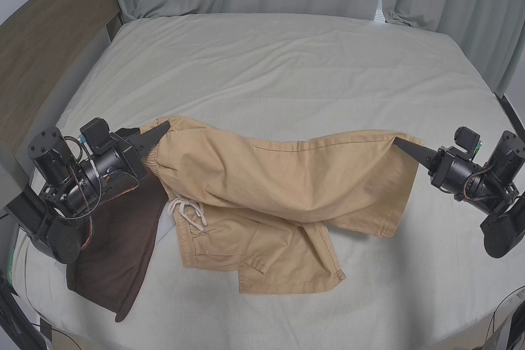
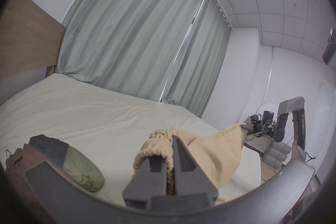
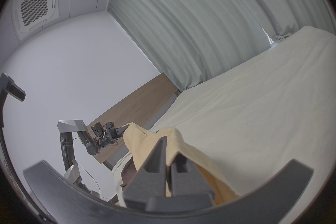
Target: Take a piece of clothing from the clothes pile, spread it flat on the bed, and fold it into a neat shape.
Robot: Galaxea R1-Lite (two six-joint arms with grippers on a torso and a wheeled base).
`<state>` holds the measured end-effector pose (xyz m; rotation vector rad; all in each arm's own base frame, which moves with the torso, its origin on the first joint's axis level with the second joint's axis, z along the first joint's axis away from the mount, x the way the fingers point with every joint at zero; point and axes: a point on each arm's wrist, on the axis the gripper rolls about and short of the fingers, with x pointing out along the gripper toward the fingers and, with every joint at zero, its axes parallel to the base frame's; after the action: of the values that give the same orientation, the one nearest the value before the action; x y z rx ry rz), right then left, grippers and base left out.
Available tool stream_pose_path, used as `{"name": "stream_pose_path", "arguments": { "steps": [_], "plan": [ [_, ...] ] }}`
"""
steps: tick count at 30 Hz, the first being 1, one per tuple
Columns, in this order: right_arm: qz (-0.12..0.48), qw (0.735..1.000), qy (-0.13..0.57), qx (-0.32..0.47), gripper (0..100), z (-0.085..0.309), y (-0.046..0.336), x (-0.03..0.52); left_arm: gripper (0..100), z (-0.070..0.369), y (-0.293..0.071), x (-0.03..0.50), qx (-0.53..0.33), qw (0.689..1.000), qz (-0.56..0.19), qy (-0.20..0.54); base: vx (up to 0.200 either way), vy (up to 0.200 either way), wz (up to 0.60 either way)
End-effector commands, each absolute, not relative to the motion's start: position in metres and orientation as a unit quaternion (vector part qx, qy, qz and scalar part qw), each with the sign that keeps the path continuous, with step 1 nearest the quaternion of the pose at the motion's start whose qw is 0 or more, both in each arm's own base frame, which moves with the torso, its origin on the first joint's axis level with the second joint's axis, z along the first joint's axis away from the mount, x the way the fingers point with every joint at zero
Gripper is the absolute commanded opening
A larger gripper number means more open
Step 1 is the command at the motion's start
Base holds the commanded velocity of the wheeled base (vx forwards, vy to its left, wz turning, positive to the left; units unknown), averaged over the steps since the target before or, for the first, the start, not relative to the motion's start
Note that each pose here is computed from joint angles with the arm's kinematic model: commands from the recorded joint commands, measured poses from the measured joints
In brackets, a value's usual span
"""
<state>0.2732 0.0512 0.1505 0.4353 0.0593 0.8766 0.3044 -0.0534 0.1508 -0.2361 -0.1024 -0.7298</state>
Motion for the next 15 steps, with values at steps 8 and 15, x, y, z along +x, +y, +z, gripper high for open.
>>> {"name": "stream_pose_path", "arguments": {
  "steps": [8,15],
  "plan": [
    [0.41,0.888,0.019,0.207,0,0.153,0.044,0.277,0,0.15,-0.048,0.306,-0.115,0.929,-0.347,-0.05,0.0,0.0,0.0],
    [0.405,0.891,0.015,0.206,0,0.154,0.04,0.279,0,0.151,-0.04,0.307,-0.113,0.931,-0.344,-0.052,0.0,0.0,0.0]
  ]
}}
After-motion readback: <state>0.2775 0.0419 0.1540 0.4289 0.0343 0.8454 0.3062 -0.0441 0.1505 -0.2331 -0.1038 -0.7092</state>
